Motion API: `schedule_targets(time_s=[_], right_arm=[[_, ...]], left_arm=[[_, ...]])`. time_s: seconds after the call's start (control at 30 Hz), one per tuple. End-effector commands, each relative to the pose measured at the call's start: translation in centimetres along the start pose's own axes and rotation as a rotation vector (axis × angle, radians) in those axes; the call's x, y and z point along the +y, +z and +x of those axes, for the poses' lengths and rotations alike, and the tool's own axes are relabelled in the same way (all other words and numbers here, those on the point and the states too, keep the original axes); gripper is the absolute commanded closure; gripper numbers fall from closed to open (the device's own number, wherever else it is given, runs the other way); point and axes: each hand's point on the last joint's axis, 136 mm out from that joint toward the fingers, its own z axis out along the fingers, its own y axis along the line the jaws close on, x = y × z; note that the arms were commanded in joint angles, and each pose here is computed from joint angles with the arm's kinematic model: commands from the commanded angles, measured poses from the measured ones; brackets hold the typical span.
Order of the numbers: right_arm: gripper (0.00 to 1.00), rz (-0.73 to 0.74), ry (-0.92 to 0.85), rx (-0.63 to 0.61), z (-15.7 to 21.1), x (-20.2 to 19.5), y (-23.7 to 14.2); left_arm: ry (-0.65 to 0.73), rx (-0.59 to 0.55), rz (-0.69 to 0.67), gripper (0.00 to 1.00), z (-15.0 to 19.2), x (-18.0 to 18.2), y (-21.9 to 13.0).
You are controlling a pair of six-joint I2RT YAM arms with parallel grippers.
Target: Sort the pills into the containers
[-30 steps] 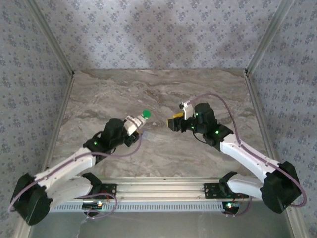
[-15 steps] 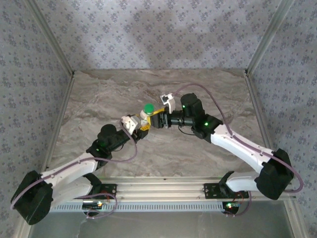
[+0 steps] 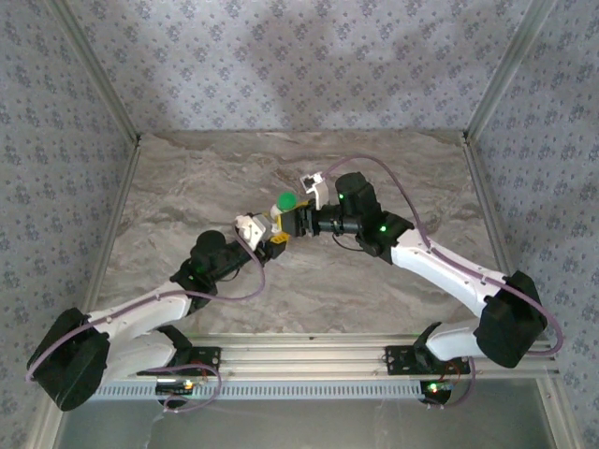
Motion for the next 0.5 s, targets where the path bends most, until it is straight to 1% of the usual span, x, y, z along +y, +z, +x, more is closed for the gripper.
schedule_targets(time_s=[0.0,0.17,0.47], right_arm=[[0.45,-0.078,0.012,0.016,-0.2,1.7,0.7],[0.44,-0.071,0.03,0.035,0.4,1.3,0.7],[0.45,-0.098,0.066,0.042,0.8,1.2,0.6]], left_arm=[[0.069,-0.155,0.17,1.0,-5.3,-3.6,0.3],[0.078,-0.155,0.164,1.0,-5.6,-3.6,0.6],[0.081,-0.161,0.214,0.99,-6.1,-4.6,1.1]])
